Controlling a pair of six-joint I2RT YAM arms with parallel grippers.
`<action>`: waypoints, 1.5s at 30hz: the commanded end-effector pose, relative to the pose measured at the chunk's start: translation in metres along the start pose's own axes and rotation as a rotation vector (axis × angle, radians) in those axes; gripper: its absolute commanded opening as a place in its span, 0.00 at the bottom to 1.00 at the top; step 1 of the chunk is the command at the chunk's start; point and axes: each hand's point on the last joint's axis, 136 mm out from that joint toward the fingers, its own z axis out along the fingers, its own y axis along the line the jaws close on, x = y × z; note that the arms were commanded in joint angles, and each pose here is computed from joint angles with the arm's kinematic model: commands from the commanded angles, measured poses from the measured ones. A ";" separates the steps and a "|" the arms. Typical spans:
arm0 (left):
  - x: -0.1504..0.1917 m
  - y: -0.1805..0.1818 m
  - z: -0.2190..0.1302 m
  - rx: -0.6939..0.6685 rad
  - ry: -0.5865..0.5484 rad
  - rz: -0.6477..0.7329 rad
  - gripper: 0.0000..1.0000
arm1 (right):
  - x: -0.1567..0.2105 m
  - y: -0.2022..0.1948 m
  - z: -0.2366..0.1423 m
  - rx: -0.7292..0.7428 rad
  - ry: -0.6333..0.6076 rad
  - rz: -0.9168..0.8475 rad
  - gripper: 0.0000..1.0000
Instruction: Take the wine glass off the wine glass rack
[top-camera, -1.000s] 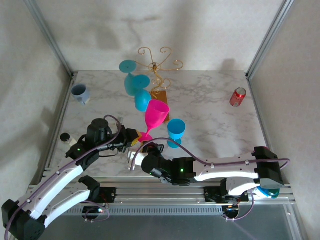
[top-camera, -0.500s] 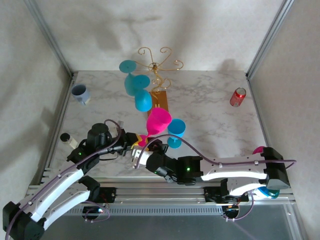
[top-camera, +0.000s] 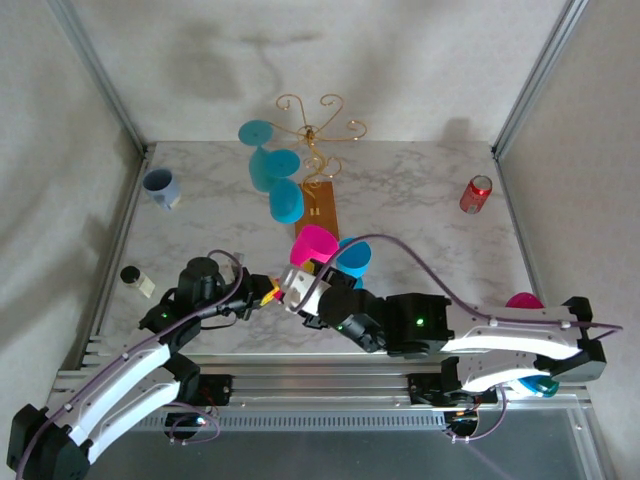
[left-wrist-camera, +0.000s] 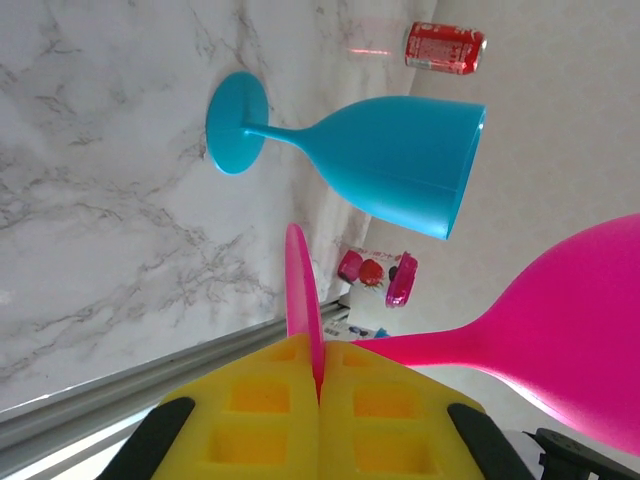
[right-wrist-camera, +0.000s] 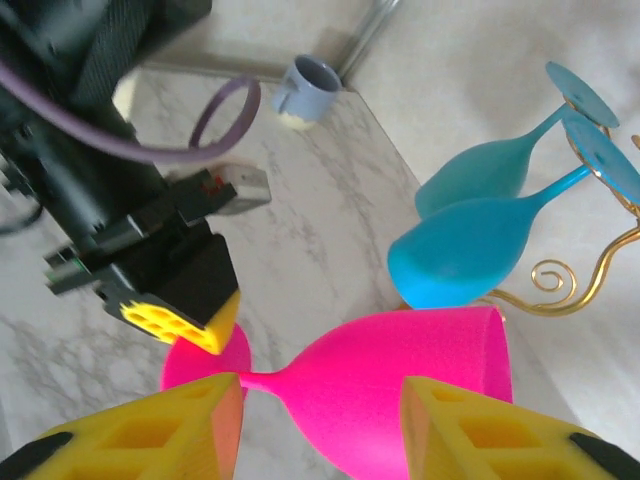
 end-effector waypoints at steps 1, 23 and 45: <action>-0.009 -0.013 -0.004 0.055 -0.051 0.073 0.00 | -0.012 -0.016 -0.022 -0.105 -0.001 0.199 0.46; -0.020 -0.014 -0.008 0.045 -0.130 0.235 0.00 | 0.002 -0.050 -0.003 -0.429 0.143 0.677 0.55; -0.020 -0.015 -0.011 0.045 -0.142 0.244 0.00 | 0.006 -0.041 0.028 -0.499 0.187 0.712 0.48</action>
